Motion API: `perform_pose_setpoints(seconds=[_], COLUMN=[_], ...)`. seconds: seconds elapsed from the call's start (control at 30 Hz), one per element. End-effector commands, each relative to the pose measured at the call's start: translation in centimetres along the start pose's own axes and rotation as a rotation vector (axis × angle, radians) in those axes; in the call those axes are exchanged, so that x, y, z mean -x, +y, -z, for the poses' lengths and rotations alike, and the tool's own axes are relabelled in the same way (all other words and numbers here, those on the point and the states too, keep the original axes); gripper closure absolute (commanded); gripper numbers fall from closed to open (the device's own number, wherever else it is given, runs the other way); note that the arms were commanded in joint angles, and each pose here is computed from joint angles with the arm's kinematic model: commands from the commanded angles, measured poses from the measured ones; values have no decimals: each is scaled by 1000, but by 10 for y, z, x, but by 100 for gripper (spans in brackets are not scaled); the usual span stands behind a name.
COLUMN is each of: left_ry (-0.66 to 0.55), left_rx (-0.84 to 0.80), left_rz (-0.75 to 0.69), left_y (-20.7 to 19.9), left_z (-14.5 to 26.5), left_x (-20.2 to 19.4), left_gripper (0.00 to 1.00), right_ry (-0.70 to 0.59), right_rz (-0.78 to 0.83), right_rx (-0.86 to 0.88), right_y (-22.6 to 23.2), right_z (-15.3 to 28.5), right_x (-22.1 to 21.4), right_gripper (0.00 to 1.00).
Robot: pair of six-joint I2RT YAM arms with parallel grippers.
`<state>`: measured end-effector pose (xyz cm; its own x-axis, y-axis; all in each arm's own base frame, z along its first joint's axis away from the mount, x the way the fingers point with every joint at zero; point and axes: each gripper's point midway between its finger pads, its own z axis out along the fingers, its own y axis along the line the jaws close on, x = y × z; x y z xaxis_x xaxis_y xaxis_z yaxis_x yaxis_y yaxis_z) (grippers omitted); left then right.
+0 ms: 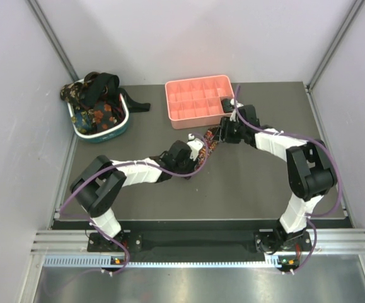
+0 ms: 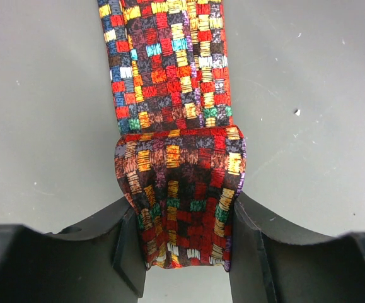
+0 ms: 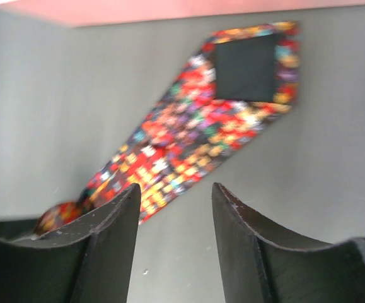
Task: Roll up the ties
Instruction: Roll the tie
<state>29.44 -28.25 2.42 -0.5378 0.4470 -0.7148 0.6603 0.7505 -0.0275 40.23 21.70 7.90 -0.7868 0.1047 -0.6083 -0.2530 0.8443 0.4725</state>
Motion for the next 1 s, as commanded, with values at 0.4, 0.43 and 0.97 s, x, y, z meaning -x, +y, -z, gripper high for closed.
perform_pose_setpoints(seconds=[0.4, 0.43, 0.97], left_ry=[310, 314, 321], left_rx=[-43, -44, -54], left_rz=[27, 27, 43], left_y=[-20, -21, -24], left_z=[8, 8, 6], left_x=[-48, -49, -47], left_gripper=[50, 50, 50], right_ry=[-151, -153, -141], right_rz=[-136, -135, -96], right_rx=[-359, -366, -586], right_y=[-54, -54, -49], right_z=[-16, -18, -50], right_x=[29, 29, 29], right_gripper=[57, 57, 57])
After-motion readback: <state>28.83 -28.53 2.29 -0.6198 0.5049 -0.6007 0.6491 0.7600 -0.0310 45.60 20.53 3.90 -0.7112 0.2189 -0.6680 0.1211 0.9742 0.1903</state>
